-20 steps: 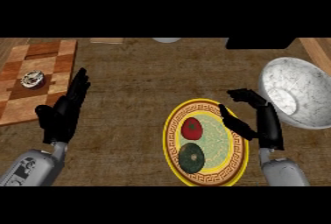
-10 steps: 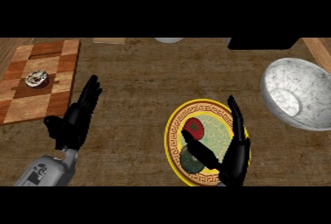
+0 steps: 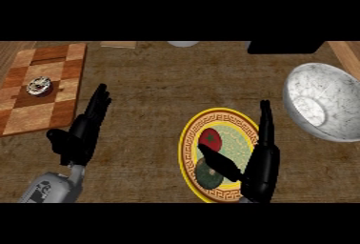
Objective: Pick the tomato from the plate and place it in the bowl
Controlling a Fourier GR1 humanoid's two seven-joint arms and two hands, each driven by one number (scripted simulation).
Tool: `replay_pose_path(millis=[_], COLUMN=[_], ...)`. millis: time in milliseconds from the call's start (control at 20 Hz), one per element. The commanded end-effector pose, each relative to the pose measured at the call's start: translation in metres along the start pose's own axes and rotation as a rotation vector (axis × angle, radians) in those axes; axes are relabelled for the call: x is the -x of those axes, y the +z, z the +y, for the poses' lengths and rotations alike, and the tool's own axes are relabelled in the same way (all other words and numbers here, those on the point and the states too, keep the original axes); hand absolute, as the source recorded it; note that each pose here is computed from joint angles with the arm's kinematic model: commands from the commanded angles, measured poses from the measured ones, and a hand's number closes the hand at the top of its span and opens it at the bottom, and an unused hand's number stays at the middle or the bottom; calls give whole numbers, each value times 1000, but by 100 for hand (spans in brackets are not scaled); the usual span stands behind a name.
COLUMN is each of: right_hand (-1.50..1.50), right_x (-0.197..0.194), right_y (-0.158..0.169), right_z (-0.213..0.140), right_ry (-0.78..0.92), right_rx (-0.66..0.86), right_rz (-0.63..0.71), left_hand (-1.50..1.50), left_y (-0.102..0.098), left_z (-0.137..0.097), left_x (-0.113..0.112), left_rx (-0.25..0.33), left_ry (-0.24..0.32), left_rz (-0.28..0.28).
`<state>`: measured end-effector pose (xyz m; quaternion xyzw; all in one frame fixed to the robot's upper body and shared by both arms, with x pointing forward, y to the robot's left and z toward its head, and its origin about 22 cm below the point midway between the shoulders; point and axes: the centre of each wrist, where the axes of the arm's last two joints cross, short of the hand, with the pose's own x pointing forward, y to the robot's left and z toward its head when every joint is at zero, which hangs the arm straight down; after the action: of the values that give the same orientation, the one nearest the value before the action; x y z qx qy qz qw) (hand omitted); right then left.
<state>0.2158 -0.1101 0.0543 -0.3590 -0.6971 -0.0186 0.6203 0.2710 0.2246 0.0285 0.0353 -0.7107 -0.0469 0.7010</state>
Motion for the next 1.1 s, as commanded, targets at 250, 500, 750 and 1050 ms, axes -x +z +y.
replay_pose_path(millis=[250, 500, 750, 1050], right_hand=[-150, -150, -150, -150], right_x=[-57, -44, -51, -47], right_y=[-7, 6, 18, 12], right_z=[-1, 14, 23, 2], right_ry=[172, 219, 169, 117], right_rx=[-153, -234, -260, -258], right_rz=[287, 392, 383, 360], left_hand=[0, 0, 0, 0], left_y=[-13, -5, -4, 3], left_z=[-12, -15, -1, 2], left_x=[-5, 13, 12, 6], left_rx=[6, 5, 6, -3], left_ry=[10, 6, 6, 1], left_rz=[-18, -15, -4, -8])
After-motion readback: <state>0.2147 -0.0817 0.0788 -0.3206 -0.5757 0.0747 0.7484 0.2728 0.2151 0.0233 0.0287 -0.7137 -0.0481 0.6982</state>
